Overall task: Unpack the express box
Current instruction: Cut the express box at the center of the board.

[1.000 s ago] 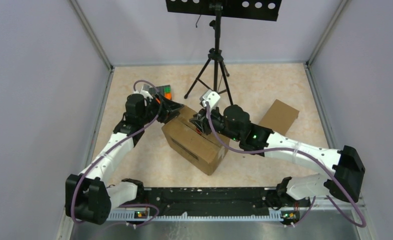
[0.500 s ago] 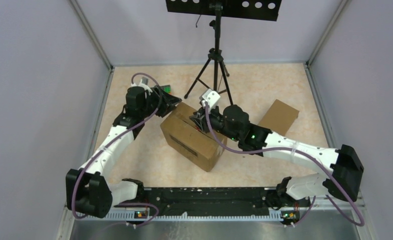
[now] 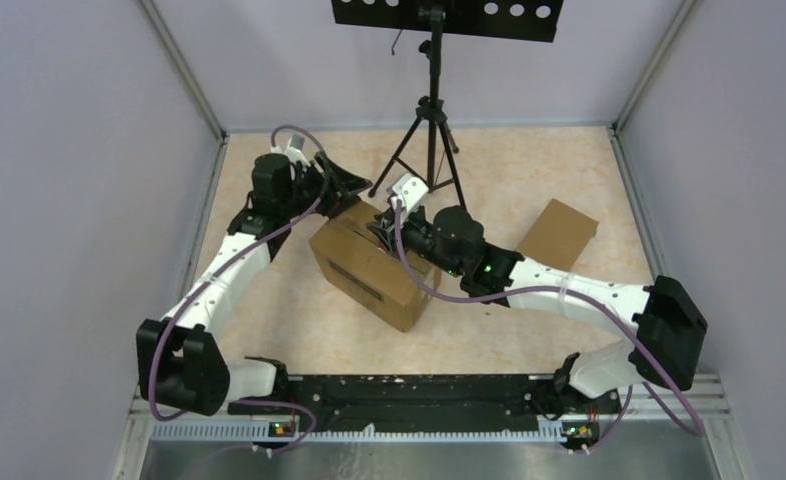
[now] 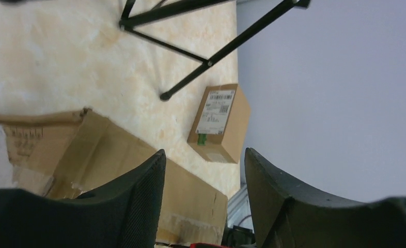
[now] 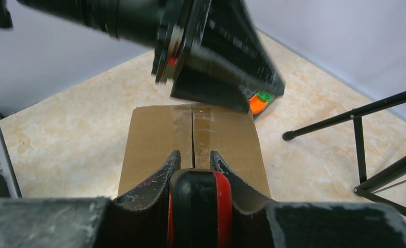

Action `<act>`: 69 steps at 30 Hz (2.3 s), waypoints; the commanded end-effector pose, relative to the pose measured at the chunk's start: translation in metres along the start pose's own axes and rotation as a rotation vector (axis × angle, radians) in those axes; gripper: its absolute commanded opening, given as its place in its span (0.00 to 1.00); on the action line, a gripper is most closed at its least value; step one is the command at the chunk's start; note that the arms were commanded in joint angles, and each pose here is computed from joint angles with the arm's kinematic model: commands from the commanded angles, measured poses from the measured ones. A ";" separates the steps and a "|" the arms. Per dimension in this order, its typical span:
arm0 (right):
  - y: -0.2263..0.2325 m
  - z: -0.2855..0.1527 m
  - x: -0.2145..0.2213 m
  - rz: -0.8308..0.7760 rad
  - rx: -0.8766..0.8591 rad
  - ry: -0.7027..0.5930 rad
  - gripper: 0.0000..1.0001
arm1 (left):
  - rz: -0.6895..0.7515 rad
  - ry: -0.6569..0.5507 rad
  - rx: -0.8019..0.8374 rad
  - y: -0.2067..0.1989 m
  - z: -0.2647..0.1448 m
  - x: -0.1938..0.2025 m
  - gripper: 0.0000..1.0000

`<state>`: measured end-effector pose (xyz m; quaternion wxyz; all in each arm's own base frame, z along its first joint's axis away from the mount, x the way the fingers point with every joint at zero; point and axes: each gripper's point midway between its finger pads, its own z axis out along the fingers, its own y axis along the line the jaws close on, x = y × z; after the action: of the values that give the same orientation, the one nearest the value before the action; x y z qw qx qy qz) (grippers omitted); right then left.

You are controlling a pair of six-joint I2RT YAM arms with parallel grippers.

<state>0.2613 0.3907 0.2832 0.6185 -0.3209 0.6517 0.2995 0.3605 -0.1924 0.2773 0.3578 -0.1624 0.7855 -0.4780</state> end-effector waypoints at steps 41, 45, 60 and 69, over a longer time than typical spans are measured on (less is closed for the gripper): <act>-0.004 -0.050 -0.006 0.045 0.020 0.076 0.00 | -0.151 -0.082 -0.209 0.098 0.000 0.038 0.60; -0.002 -0.048 0.002 0.055 0.014 0.095 0.00 | -0.147 -0.086 -0.220 0.101 0.000 0.037 0.60; -0.010 -0.066 -0.021 0.047 0.044 0.062 0.00 | -0.149 -0.109 -0.262 0.114 -0.001 0.037 0.59; -0.012 -0.074 -0.007 0.053 0.050 0.090 0.00 | -0.160 -0.094 -0.307 0.126 -0.002 0.044 0.59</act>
<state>0.2359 0.3379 0.2925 0.5936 -0.3032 0.6901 0.2820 0.3455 -0.1836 0.2213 0.3564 -0.2434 0.7678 -0.4735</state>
